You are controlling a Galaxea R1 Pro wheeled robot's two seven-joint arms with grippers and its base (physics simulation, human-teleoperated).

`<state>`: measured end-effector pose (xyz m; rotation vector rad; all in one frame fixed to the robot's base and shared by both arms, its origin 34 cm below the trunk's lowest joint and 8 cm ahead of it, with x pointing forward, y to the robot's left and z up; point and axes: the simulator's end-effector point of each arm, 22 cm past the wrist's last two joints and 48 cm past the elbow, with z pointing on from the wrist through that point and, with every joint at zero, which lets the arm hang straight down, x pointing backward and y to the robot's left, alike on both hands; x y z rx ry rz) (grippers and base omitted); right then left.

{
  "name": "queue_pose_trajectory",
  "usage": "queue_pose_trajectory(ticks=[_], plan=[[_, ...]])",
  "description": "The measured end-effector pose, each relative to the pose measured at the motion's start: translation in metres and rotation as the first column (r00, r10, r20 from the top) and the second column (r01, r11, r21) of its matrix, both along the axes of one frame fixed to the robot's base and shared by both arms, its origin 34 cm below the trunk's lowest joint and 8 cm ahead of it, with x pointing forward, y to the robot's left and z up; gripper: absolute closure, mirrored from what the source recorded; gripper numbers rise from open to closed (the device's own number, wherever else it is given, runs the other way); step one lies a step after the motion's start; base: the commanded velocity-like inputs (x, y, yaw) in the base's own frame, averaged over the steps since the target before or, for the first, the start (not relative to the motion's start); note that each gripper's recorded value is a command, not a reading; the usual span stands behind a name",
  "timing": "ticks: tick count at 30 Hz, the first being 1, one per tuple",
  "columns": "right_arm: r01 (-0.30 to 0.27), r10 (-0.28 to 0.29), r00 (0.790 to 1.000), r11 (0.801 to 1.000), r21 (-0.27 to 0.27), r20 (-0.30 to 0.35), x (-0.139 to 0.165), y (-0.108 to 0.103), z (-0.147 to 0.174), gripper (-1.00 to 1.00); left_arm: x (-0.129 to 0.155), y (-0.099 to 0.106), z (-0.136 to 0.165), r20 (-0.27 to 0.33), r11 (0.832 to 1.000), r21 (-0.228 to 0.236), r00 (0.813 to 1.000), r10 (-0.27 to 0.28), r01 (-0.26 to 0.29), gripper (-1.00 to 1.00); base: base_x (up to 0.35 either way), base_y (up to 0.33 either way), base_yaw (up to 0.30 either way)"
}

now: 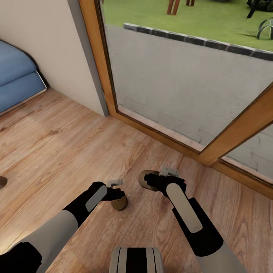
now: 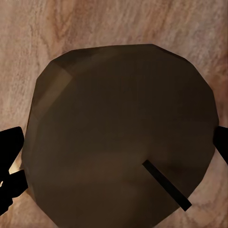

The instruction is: Place each of the two pumpkins and all three candles from the living room inside a cabinet in the living room (use any cabinet), then make sure every cabinet is closed, and position the cauldron so it is next to a table in the living room.

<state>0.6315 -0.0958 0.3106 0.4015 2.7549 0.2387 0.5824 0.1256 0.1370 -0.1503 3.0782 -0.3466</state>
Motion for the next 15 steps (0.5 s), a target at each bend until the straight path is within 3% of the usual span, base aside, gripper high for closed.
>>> queue_pose_trajectory(ticks=[15], plan=[[0.000, 0.000, 1.000, 1.000, 0.000, -0.012, -0.0022, 0.0000, -0.0070, 1.00, 0.0030, -0.0037, -0.0055, 0.020, 1.000, -0.006, 1.000, 0.018, -0.018, -1.00, 0.000, 0.000, 0.000]])
